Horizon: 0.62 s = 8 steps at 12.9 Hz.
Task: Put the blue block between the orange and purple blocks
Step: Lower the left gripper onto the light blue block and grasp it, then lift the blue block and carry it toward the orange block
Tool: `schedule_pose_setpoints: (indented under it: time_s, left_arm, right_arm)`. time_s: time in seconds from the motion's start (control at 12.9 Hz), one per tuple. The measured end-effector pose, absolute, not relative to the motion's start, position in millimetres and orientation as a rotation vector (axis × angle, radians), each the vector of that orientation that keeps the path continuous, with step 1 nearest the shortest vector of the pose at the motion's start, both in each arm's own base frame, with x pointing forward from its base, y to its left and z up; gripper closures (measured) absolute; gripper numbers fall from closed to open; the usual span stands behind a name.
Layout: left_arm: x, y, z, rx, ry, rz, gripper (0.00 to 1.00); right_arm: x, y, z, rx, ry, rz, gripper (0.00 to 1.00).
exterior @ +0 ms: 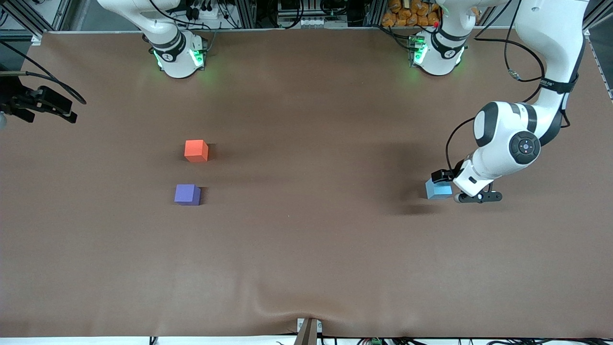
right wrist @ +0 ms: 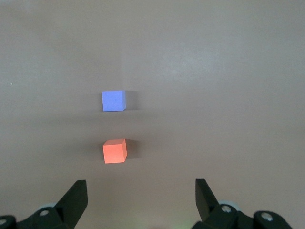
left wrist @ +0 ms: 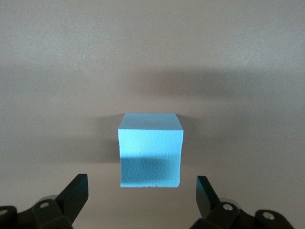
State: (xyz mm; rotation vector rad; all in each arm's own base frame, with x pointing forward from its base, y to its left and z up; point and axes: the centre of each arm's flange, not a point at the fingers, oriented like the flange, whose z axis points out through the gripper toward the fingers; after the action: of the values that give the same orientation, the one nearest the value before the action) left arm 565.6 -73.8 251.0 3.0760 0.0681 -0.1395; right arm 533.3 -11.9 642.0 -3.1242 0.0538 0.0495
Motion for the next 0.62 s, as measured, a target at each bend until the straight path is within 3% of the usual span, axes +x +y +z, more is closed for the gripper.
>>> schedule_pose_setpoints:
  time_s: [0.39,0.54,0.62]
  left_arm:
    - [567.8,-74.5,211.5,3.063,0.083,-0.117,0.0]
    - [567.3,-75.6,206.4,3.062,0.082,-0.121,0.06]
    - [567.2,-77.2,206.5,3.062,0.077,-0.121,0.17]
  right_arm:
    - [533.4,-11.9,641.8,-3.124,0.054,0.05,0.0]
    - [533.4,-11.9,641.8,-3.124,0.054,0.05,0.0]
    - [533.5,-11.9,641.7,-3.124,0.054,0.05,0.0]
